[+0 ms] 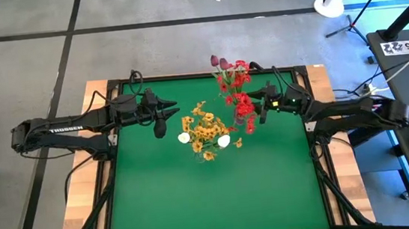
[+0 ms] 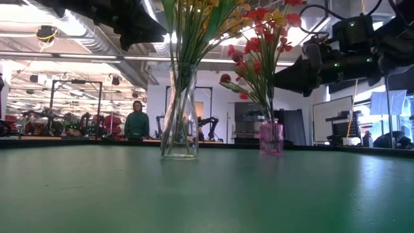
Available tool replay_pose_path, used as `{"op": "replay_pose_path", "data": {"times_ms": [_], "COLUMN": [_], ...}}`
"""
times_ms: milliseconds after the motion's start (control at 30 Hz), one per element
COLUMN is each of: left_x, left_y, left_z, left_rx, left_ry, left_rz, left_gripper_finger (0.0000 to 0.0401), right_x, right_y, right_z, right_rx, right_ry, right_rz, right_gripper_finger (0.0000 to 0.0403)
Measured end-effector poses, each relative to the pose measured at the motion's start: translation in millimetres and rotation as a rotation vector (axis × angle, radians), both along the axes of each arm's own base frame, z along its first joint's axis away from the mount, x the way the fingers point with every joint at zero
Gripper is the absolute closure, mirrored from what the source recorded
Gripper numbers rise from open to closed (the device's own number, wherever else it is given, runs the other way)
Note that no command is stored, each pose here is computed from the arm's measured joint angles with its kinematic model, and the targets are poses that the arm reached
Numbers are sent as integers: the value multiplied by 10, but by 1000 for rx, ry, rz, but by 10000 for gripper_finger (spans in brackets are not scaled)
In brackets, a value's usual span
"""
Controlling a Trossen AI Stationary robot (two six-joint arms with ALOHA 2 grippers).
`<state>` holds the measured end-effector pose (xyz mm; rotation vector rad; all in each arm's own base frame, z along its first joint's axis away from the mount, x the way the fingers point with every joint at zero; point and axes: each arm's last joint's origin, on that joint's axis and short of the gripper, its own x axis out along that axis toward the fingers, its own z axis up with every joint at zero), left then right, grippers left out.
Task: Sort flowers into vase by color
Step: Return to Home Position
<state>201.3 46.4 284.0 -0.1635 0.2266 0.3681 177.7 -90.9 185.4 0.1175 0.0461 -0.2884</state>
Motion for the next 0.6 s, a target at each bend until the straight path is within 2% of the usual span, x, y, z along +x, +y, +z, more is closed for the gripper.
{"op": "replay_pose_path", "data": {"times_ms": [267,433,600], "left_x": [-75,-228,-440], "left_y": [-6,-37,-65], "left_z": [103,256,361], "left_rx": [20,65,108], "left_ry": [-44,-112,-150], "left_rz": [29,26,79], "left_gripper_finger": [280,280,280], "right_x": [-151,-274,-410], "right_y": [67,104,156], "right_z": [148,218,279], "right_rx": [-39,-83,-110], "right_ry": [-2,21,35], "right_rz": [-50,-140,-210], "right_gripper_finger": [214,214,214]}}
